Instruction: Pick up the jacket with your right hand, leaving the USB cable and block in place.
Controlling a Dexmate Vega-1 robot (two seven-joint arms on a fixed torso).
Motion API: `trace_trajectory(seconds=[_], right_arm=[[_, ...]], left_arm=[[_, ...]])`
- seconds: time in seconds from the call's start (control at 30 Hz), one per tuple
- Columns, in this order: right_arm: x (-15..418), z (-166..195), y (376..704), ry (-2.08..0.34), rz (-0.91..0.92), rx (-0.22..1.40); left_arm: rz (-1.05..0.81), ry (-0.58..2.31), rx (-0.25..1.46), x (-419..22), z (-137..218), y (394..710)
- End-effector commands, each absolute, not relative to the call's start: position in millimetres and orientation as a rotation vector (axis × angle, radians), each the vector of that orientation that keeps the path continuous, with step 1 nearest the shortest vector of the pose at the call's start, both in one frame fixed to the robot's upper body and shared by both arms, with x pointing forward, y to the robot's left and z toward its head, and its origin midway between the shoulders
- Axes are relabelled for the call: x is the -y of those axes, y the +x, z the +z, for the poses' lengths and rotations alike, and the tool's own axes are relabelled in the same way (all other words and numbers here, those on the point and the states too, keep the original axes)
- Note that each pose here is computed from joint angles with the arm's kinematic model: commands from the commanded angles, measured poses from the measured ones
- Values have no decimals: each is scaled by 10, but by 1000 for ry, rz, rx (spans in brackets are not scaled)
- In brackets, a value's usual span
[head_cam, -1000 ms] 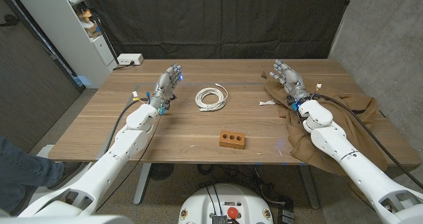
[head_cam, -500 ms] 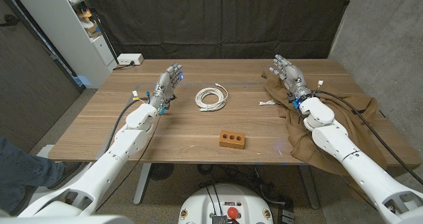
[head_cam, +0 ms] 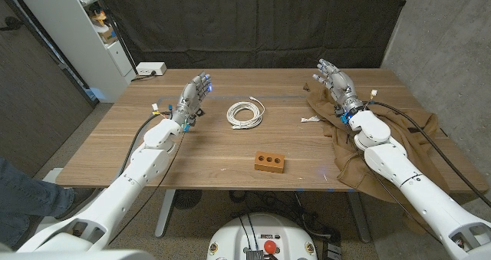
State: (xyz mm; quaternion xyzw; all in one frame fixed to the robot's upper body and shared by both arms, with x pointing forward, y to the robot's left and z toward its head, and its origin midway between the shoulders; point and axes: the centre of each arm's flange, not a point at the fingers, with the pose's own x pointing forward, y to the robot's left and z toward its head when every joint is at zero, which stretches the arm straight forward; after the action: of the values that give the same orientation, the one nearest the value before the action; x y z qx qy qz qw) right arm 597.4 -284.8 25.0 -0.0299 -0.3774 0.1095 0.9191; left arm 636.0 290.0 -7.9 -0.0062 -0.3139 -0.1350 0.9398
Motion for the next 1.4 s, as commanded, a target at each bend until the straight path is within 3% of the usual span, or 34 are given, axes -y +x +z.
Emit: trace_trajectory(seconds=[0.03, 1.4], right_arm=[[2859, 339, 5902, -63, 226, 806], [2942, 564, 5582, -201, 229, 892]], left_arm=[[-274, 1, 649, -2954, -32, 6326], [-293, 28, 652, -2930, -11, 6306]])
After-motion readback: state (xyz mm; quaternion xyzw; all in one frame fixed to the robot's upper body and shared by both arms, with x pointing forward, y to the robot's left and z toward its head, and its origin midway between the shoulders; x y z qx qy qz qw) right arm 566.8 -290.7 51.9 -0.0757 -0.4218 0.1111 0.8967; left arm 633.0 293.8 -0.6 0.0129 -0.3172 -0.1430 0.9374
